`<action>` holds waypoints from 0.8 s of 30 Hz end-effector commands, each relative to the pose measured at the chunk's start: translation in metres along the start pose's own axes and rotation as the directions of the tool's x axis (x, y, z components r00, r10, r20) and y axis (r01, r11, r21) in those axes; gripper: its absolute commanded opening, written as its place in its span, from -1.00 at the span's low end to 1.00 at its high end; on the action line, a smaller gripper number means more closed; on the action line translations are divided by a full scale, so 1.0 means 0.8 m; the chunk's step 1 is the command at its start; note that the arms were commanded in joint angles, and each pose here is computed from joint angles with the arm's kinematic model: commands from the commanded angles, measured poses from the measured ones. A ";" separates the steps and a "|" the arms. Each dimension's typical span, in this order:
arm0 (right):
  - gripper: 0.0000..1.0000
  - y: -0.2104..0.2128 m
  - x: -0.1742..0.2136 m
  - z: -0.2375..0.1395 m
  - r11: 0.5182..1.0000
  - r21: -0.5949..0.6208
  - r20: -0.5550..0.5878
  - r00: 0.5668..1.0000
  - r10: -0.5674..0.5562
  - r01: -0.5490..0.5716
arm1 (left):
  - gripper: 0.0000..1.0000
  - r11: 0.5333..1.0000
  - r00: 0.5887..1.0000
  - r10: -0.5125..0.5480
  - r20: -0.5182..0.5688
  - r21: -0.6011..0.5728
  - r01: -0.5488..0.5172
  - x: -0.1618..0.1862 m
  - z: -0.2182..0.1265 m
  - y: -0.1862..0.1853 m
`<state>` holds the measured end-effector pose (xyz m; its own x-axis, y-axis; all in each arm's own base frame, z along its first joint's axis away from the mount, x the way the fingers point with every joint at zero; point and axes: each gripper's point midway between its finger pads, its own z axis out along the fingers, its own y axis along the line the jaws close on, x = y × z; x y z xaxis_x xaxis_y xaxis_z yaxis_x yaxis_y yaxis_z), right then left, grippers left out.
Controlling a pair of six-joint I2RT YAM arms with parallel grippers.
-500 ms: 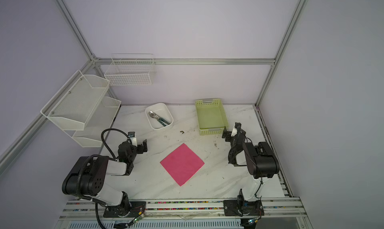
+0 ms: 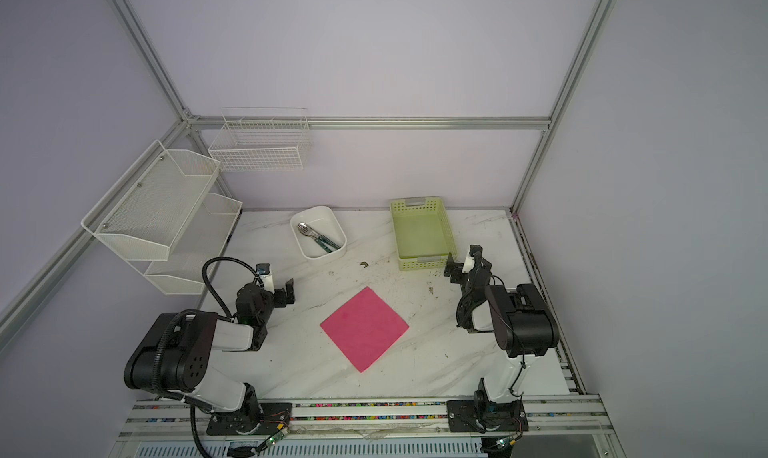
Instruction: Place the utensils on the paper napkin and roll it up
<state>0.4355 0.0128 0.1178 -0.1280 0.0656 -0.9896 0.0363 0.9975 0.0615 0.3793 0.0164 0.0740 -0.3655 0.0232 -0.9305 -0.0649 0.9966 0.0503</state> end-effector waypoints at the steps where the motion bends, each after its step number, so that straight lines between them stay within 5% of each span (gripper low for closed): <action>1: 0.95 -0.003 -0.019 0.003 1.000 0.011 0.059 0.998 -0.013 0.012 | 0.99 1.000 0.992 0.005 0.123 -0.021 -0.002 -0.055 0.011 0.007; 24: 0.95 -0.006 -0.023 0.002 1.000 0.025 0.067 0.998 -0.011 0.009 | 0.99 0.998 0.993 -0.009 0.118 -0.067 0.017 -0.055 0.011 0.017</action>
<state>0.4356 0.0124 0.1186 -0.1248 0.0658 -0.9900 0.0380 0.9974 0.0615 0.3786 0.0236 0.0742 -0.3669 0.0223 -0.9300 -0.1040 0.9925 0.0648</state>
